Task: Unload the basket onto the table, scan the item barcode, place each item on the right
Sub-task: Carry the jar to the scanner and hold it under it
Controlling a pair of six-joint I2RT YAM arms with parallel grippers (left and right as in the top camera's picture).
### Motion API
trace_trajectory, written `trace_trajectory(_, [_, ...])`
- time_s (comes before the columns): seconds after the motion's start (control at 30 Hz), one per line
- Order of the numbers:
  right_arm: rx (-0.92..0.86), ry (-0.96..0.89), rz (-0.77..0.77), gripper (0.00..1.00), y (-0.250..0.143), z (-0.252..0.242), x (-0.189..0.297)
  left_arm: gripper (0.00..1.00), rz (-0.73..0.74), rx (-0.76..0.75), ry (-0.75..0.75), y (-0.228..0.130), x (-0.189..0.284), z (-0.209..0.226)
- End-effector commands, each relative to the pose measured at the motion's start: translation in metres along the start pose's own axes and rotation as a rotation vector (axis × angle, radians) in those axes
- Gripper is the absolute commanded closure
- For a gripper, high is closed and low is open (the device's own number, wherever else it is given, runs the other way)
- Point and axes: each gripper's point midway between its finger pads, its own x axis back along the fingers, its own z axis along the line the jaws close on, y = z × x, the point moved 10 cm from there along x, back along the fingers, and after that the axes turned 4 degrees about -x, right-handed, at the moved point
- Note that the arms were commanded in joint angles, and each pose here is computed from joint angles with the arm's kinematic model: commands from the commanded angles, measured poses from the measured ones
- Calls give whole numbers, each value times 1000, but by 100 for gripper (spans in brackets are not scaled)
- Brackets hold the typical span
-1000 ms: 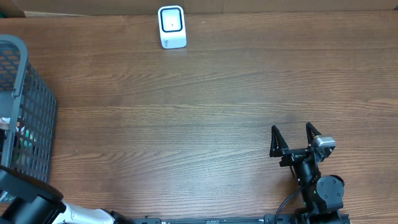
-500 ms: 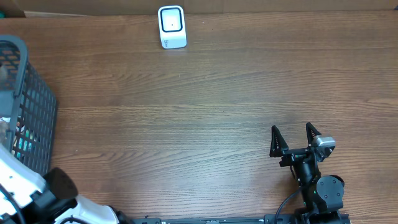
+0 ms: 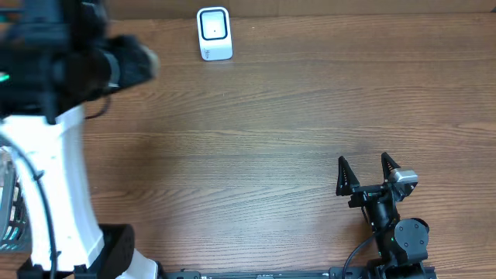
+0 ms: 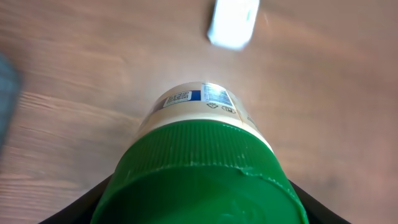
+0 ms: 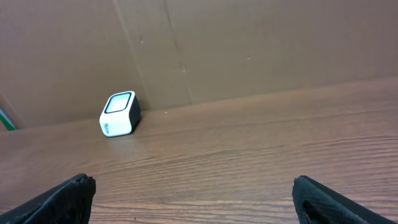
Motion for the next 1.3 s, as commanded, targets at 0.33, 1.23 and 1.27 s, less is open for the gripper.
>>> trace_trajectory(0.33, [5, 2, -5, 0, -2, -1, 0, 66, 312, -211, -34, -86, -137, -97])
trace_trajectory(1.23, [5, 2, -5, 0, -2, -1, 0, 64, 499, -290, 7, -162, -298, -151])
trace_trajectory(1.27, [5, 2, -5, 0, -2, -1, 0, 64, 499, -281, 10, -162, -300, -151])
